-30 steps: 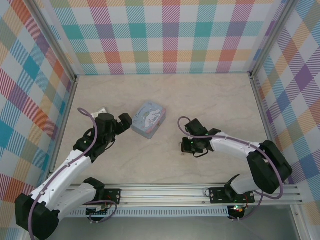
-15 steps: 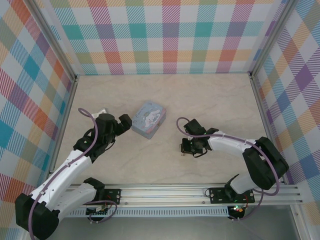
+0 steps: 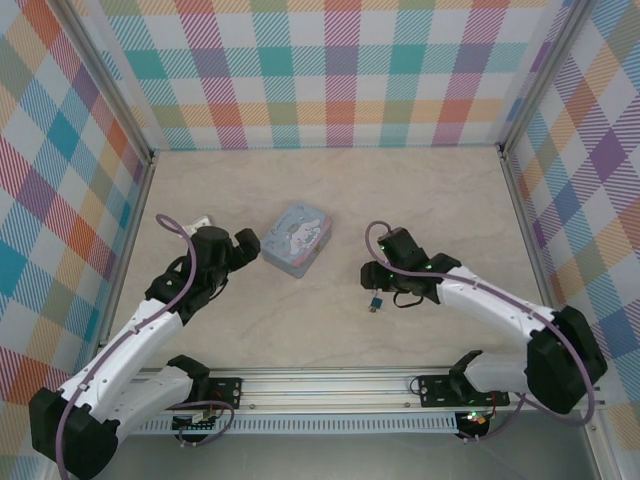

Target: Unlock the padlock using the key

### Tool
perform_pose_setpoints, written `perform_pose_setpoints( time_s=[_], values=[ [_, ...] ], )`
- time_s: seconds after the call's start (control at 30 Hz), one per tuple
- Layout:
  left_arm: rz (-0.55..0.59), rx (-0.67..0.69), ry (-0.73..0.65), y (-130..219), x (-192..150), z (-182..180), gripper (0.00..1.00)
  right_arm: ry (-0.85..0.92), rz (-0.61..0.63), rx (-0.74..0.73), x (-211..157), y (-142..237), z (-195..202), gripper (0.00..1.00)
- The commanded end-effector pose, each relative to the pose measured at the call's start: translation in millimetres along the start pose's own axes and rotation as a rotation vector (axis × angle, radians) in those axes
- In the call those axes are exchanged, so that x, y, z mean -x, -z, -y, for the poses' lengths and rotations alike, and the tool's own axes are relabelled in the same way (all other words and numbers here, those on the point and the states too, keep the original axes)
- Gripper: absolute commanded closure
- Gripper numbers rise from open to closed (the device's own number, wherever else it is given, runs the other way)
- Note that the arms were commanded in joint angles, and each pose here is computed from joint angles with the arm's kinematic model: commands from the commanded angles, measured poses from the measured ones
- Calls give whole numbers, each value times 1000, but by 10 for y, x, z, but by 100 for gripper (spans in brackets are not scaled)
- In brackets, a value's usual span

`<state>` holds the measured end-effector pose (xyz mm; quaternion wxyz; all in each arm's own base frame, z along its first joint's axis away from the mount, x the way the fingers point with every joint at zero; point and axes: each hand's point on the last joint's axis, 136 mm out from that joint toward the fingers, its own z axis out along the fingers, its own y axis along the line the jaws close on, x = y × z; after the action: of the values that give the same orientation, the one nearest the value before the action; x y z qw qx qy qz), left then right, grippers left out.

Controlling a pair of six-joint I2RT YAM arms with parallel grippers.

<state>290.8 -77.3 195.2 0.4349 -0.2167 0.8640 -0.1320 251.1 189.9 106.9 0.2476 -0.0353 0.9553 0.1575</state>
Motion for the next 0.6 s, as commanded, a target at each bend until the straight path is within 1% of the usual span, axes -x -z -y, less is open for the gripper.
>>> perform_pose_setpoints(
  time_s=[0.0, 0.03, 0.23, 0.3, 0.37, 0.47, 0.57],
  values=[
    [74, 51, -56, 104, 244, -48, 0, 52, 144, -60, 258, 232, 120, 29],
    [86, 62, -67, 115, 275, -59, 0, 55, 183, -58, 307, 285, 140, 23],
    [171, 133, -146, 177, 474, -143, 0, 48, 375, -74, 540, 557, 355, 0],
    [208, 169, -169, 208, 551, -193, 0, 54, 430, -103, 595, 621, 453, 0],
    [265, 213, -156, 256, 651, -272, 0, 53, 493, -163, 661, 692, 590, 0],
    [356, 229, -139, 286, 740, -345, 0, 76, 550, -243, 727, 731, 775, 0],
    [449, 254, -114, 318, 801, -455, 0, 89, 579, -304, 774, 713, 956, 0]
  ],
)
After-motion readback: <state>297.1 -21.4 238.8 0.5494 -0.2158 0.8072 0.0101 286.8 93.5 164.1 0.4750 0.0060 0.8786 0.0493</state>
